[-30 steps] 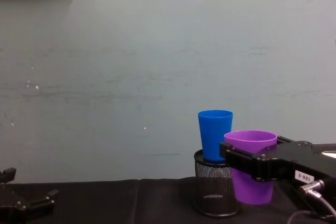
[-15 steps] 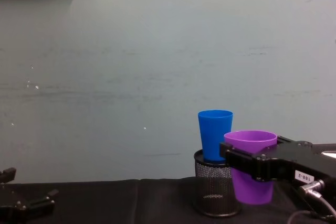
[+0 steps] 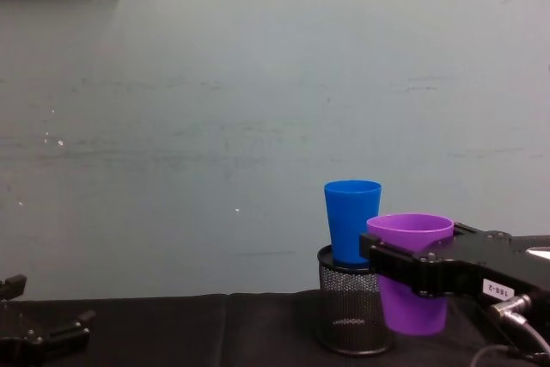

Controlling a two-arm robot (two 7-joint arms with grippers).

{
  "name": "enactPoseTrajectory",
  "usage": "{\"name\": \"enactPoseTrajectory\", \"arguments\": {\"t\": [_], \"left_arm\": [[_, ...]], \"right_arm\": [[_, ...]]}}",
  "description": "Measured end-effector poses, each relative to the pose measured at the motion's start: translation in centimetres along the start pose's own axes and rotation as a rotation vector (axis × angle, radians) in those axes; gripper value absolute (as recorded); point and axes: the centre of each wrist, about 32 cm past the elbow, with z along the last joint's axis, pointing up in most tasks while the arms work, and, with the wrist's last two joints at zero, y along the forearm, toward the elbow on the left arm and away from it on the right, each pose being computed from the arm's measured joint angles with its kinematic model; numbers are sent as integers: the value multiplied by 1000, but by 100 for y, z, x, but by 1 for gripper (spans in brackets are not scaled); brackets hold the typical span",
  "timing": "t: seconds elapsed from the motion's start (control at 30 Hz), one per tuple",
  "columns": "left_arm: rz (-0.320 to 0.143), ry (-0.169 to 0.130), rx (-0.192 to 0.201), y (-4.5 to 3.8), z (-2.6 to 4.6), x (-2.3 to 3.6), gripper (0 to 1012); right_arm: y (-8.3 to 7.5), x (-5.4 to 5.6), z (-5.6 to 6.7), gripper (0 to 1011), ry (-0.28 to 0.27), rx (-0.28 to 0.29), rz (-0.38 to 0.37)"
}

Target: Pick up one cup with a gripper and tap it against the other cup.

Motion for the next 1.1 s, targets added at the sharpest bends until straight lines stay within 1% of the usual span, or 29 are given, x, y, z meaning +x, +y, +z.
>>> {"name": "enactPoseTrajectory", "arguments": {"t": [1.1], "left_arm": [[0, 0, 0, 0, 0, 0, 1000]], "right_arm": [[0, 0, 0, 726, 0, 0, 0]]}}
